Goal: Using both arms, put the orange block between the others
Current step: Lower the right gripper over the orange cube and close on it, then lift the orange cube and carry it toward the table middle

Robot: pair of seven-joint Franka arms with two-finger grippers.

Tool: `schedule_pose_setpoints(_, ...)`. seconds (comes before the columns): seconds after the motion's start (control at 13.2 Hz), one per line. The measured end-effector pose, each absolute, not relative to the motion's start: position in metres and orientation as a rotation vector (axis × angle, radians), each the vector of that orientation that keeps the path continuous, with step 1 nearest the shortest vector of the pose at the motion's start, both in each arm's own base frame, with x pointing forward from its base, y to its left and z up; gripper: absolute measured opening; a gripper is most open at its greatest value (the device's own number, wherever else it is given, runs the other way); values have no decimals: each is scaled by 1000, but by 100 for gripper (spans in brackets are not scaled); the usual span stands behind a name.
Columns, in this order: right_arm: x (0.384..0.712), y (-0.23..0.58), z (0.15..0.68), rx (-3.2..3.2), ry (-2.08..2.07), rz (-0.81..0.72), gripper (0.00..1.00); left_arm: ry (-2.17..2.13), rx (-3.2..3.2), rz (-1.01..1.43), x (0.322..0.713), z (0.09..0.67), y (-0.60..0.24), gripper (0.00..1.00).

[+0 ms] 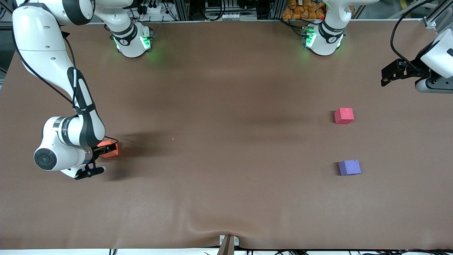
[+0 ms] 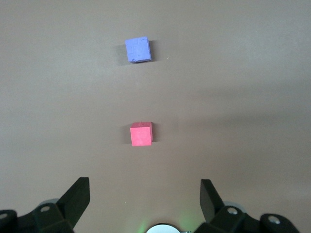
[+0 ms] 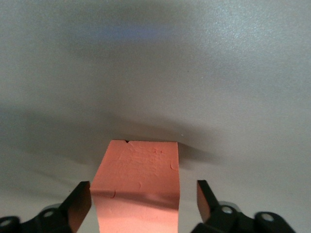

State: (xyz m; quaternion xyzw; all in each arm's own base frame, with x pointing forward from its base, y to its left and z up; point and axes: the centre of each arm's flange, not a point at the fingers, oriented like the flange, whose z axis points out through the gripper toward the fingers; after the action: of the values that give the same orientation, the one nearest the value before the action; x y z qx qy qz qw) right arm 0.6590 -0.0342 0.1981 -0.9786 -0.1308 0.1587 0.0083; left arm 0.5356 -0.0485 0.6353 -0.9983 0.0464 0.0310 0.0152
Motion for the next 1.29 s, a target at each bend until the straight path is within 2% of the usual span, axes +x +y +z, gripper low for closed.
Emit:
schedule_pose_setpoints(0.23,660,-33,199,-3058,-411,495,60,151,-3106,98,535,635,-51,100)
schedule_pose_setpoints(0.53,671,-14,214,-3063,-434,428,53,155,-3105,97,535,635,-52,100)
schedule_pose_setpoints(0.83,683,86,274,-2999,-315,275,53,154,-3105,97,535,635,-52,100)
schedule_pose_setpoints(1.06,664,188,295,-2954,-172,272,53,156,-3105,97,535,635,-53,100)
schedule_pose_setpoints(1.29,622,302,297,-2949,-91,318,53,158,-3106,93,535,636,-53,100)
